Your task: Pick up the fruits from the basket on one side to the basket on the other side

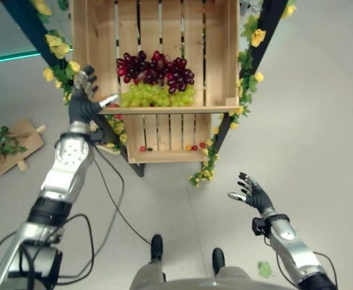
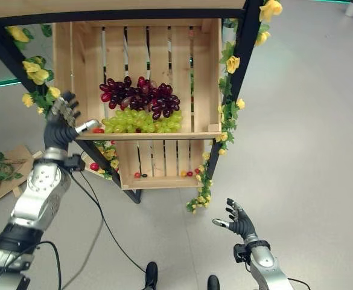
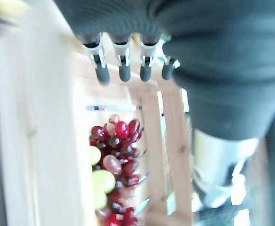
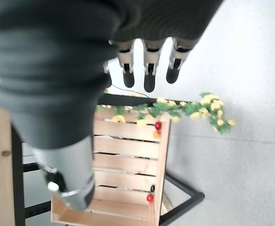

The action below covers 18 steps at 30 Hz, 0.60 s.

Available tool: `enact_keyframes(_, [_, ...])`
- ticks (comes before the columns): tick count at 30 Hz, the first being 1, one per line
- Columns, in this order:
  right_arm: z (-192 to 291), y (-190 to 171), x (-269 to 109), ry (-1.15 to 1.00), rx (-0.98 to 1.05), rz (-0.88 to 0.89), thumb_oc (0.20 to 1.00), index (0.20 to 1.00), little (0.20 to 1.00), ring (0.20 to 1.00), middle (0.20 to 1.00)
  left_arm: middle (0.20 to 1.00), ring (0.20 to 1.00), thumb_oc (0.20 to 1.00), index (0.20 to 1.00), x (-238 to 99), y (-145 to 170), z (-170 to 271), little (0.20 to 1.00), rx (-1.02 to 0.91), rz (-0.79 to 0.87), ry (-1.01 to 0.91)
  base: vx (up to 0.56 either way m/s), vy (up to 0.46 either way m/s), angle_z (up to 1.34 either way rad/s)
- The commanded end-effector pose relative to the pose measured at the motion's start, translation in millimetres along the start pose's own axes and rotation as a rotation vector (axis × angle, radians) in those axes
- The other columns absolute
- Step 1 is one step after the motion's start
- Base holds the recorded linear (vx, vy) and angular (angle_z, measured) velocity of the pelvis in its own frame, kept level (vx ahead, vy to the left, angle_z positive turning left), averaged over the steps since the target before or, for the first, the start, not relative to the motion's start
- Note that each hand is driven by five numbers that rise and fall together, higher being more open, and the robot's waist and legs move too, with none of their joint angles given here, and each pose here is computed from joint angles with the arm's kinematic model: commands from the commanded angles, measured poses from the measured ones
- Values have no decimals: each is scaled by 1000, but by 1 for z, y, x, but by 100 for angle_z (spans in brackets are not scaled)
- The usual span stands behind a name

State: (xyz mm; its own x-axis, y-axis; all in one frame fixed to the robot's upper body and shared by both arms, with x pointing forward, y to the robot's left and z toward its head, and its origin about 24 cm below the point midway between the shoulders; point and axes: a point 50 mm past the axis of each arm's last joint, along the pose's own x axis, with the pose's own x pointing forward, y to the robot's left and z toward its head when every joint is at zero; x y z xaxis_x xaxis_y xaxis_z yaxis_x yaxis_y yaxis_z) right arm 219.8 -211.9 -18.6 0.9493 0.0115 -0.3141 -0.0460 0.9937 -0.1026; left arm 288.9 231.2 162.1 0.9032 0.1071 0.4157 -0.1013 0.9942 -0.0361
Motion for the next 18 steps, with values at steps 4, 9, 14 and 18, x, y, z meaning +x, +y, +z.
enact_keyframes(4, [26,-14,-3,-124,-15,-37,1000,1000,1000,1000,1000,1000,1000,1000,1000,-23,-14,-3,1000,-161,-72,-8,-38,-65,-1])
enact_keyframes(9, [36,-28,-13,-182,-18,-89,1000,1000,1000,1000,1000,1000,1000,1000,1000,-57,-24,-25,1000,-251,-97,117,-45,-80,3])
enact_keyframes(14, [41,-40,-19,-216,-25,-146,1000,1000,1000,1000,1000,1000,1000,1000,1000,-67,-32,-37,1000,-289,-126,180,-95,-59,8])
enact_keyframes(18, [44,-42,-20,-228,-42,-147,1000,1000,1000,1000,1000,1000,1000,1000,1000,-74,-36,-46,1000,-275,-165,229,-118,-50,-8])
